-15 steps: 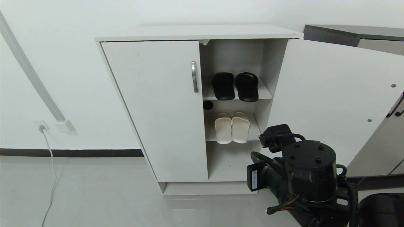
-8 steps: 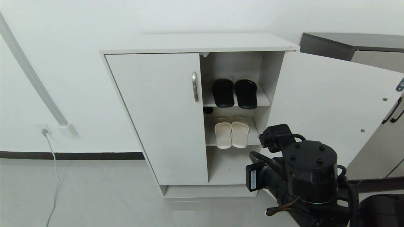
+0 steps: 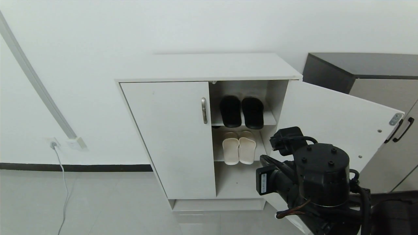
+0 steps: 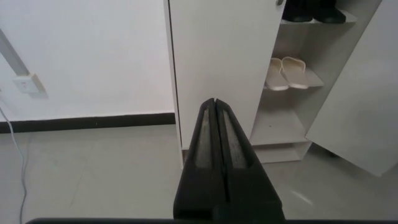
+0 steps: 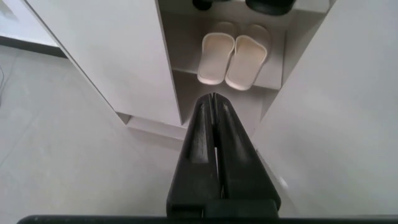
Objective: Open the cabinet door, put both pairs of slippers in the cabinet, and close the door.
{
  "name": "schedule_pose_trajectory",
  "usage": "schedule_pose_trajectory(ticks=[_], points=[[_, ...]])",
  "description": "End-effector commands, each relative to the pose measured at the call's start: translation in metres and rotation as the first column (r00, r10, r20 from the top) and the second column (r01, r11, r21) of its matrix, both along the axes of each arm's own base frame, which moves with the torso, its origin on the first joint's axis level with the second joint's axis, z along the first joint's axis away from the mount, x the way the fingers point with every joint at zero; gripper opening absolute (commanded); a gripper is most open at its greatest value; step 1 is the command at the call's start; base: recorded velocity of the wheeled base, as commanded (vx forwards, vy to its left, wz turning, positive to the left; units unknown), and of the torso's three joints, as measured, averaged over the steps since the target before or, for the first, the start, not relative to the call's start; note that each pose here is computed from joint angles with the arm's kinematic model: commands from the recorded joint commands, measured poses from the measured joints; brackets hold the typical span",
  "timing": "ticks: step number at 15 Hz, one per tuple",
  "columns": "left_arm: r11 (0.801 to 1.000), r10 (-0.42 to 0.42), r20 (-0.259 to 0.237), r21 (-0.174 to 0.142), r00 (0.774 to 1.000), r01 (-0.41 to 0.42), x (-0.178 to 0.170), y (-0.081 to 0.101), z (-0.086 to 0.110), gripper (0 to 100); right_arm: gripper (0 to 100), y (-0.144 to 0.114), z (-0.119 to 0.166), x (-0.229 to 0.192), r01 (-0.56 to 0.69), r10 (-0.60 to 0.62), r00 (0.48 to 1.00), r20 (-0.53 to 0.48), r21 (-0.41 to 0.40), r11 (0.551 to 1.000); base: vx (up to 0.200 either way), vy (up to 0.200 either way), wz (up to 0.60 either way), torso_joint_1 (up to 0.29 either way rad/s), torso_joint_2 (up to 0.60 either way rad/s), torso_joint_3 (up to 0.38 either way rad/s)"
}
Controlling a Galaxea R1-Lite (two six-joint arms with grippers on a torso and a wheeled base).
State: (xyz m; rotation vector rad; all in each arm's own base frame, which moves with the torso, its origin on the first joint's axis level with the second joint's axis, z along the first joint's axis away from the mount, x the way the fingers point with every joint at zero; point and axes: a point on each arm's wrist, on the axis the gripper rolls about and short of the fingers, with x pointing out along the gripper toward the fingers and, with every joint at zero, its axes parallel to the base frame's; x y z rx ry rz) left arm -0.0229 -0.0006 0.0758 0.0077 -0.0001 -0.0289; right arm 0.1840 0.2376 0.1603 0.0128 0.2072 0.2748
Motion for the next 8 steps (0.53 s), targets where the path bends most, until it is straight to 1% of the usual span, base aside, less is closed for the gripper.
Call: schedule_pose_trajectory(ticks=[1,8], points=[[1.0,0.0,-0.002,0.0,1.0,0.0,0.0001,0.0,0.0,0,0,0.0001,-0.0007,0.0003,0.0,0.0,1.0,-0.002,-0.002,1.0,0.0,0.0,0.0,0.154,-0.47,-0.325],[1.0,0.0,0.0,0.0,1.0,0.0,0.0,0.0,0.0,0,0,-0.0004,-0.0026,-0.0006,-0.001,0.001,1.0,-0.006,-0.008,1.0,0.0,0.0,0.0,0.182,-0.49,-0.316]])
